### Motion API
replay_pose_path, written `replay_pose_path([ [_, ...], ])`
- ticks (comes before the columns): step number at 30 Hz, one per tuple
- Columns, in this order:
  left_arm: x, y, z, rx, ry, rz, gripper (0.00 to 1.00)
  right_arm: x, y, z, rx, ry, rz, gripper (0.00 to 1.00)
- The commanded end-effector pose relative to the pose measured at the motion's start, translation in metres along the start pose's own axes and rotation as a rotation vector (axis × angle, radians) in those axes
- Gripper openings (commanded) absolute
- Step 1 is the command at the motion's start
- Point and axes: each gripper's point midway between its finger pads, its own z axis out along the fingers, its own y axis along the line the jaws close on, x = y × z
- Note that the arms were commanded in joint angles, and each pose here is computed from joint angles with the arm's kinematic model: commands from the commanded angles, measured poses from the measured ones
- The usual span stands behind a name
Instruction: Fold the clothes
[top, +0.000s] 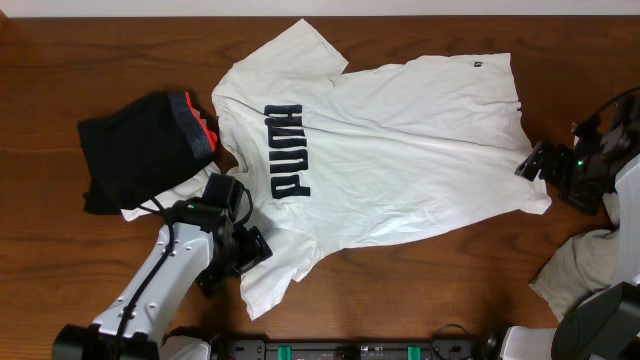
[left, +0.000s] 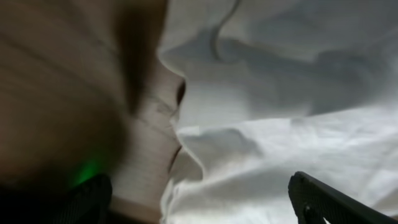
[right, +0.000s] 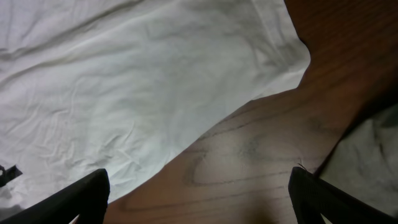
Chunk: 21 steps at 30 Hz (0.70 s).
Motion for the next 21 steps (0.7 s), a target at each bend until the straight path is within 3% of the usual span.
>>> replay_pose_path([
  [1,0.015,0.002,0.014,0.021,0.071,-0.004,0.92,0.001,-0.001,-0.004,-0.011,-0.011,0.018,0.91],
  [5,0.023,0.007,0.022,0.018,0.096,0.0,0.81,0.0,0.0,-0.004,-0.011,-0.013,0.017,0.91],
  [11,0.028,0.004,0.021,0.046,0.12,0.031,0.25,-0.002,0.0,-0.003,-0.012,-0.02,0.016,0.9],
  [13,0.027,0.0,0.018,0.065,0.121,0.054,0.11,-0.002,-0.001,0.0,-0.012,-0.021,0.016,0.89],
  [15,0.027,-0.007,0.009,0.088,0.119,0.057,0.06,0.0,-0.003,0.006,-0.012,-0.02,0.016,0.89],
  [21,0.011,-0.039,-0.043,0.232,0.004,0.123,0.06,0.017,-0.017,0.044,0.01,0.019,0.063,0.88],
])
